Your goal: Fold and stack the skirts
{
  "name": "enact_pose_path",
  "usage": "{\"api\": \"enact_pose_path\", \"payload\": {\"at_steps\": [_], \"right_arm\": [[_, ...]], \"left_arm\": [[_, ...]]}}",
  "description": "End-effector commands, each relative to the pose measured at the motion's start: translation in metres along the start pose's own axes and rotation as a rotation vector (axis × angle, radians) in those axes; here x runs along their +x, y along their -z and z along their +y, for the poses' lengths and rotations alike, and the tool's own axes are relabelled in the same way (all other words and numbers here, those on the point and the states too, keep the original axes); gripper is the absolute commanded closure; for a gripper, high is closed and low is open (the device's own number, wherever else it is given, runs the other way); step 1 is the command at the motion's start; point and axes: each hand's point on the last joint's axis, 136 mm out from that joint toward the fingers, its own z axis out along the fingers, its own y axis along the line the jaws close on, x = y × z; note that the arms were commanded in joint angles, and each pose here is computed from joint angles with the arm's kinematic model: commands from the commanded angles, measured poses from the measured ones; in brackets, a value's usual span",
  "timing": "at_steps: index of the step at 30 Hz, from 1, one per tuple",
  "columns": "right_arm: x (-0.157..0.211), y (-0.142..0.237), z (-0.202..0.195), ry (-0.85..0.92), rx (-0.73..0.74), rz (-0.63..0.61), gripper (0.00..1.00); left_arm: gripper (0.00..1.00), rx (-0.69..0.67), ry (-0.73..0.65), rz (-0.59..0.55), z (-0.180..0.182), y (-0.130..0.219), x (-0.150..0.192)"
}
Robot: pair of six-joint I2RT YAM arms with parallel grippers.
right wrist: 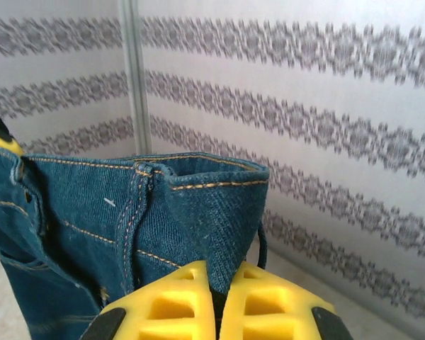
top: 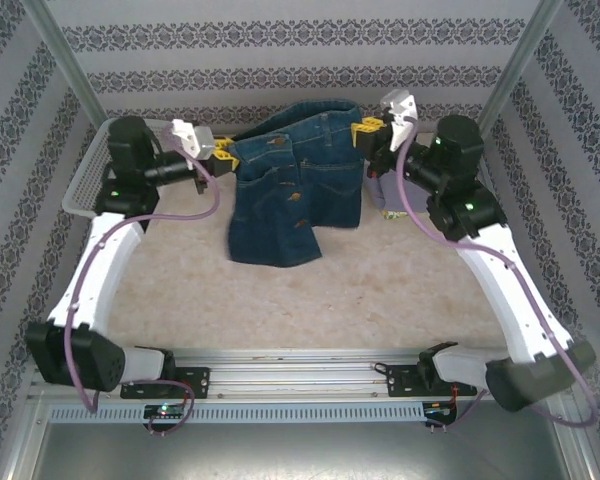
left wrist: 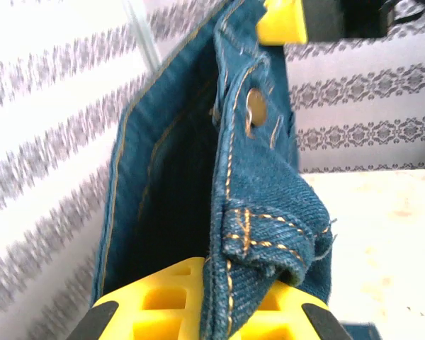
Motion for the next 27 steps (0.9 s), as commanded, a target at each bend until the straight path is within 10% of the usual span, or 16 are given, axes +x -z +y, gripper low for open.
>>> {"api": "enact_pose_path", "payload": {"at_steps": [1,6,11,20,21,22,25,27], "right_arm": [[-0.050,0.036,0.017,0.119,0.018,-0.148,1.00],[-0.072,0.088,0.053,0.157,-0.027,-0.214,1.00],[-0.056,0.098,0.062,0.128,-0.039,-0.207,1.00],[0.113,-0.037,-0.019,-0.013,0.093,0.146,1.00],[0.144,-0.056,-0.038,-0.048,0.136,0.201,1.00],[0.172,-0.073,-0.053,-0.097,0.160,0.257,0.79],[0.234,-0.104,-0.087,-0.218,0.277,0.443,0.24],[0.248,-0.105,-0.093,-0.253,0.319,0.480,0.02]], "left_arm": [[1.00,0.098,-0.017,0.020,-0.031,0.017,-0.023],[1.00,0.039,-0.014,0.032,-0.045,0.041,-0.076],[1.00,-0.037,0.133,0.182,-0.042,0.048,-0.055],[1.00,-0.028,0.496,0.682,0.025,0.013,0.122],[0.75,-0.052,0.522,0.776,0.039,0.010,0.158],[0.38,-0.104,0.525,0.878,0.057,0.011,0.193],[0.00,-0.184,0.605,1.014,0.088,0.006,0.252],[0.00,-0.216,0.679,0.984,0.098,-0.003,0.253]]}}
